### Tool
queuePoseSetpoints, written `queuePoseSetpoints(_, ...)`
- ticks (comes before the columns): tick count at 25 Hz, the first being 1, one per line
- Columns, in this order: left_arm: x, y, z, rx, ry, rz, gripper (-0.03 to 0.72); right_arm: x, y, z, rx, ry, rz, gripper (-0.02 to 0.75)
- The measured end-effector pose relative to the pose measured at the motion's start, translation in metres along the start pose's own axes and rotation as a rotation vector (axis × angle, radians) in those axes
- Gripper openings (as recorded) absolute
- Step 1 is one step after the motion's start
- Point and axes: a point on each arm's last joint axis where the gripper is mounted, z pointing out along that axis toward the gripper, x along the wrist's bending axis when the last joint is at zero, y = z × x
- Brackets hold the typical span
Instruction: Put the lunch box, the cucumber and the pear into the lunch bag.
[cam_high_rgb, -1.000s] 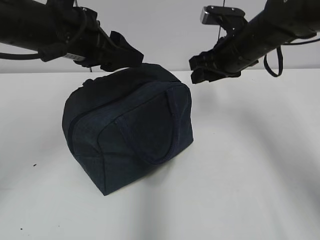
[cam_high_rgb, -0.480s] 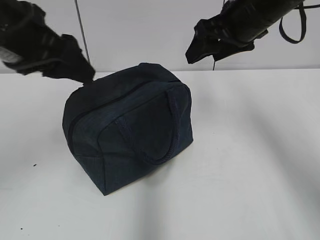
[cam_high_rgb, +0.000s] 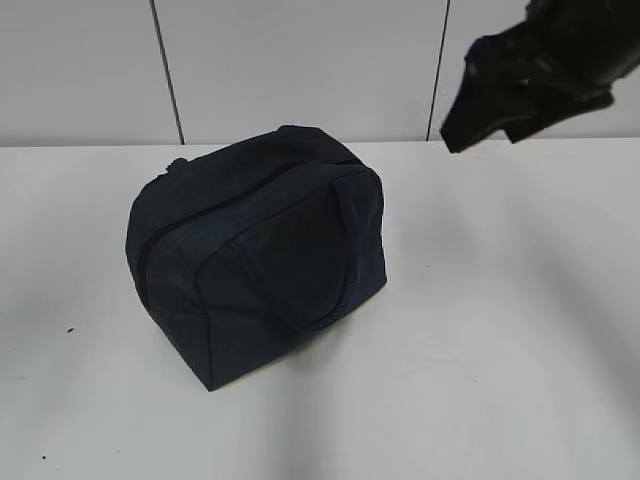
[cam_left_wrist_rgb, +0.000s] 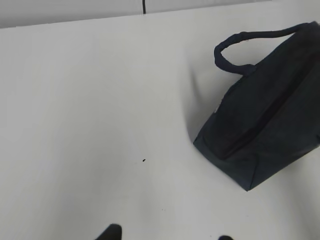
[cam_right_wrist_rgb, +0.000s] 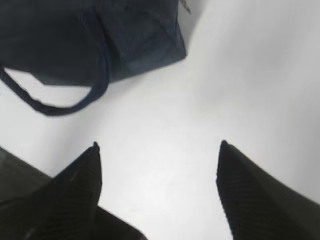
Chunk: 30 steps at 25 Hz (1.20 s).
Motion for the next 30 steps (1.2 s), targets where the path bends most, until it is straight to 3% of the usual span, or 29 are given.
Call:
queuePoseSetpoints(5, 0.014, -0.061, -0.024, -0.067, -0.004, -0.018, 0.354, 0.010, -0.073, -0.021, 0.074, -0.047, 0.015, 0.552)
queuePoseSetpoints(12, 0.022, -0.127, -0.016, -0.110, -0.010, -0.028, 0.353, 0.019, -0.170, -0.050, 0.056, -0.166, 0.016, 0.549)
queuePoseSetpoints(17, 0.024, -0.154, 0.000, -0.119, -0.012, -0.027, 0.352, 0.021, -0.228, -0.067, -0.066, -0.279, 0.025, 0.549)
queuePoseSetpoints(24, 0.024, -0.166, 0.002, -0.257, -0.039, -0.034, 0.351, 0.028, -0.291, -0.072, -0.268, -0.326, 0.001, 0.549)
queuePoseSetpoints(30, 0.024, -0.168, 0.005, -0.313, -0.051, -0.034, 0.348, 0.033, -0.317, -0.083, -0.448, -0.350, -0.022, 0.549)
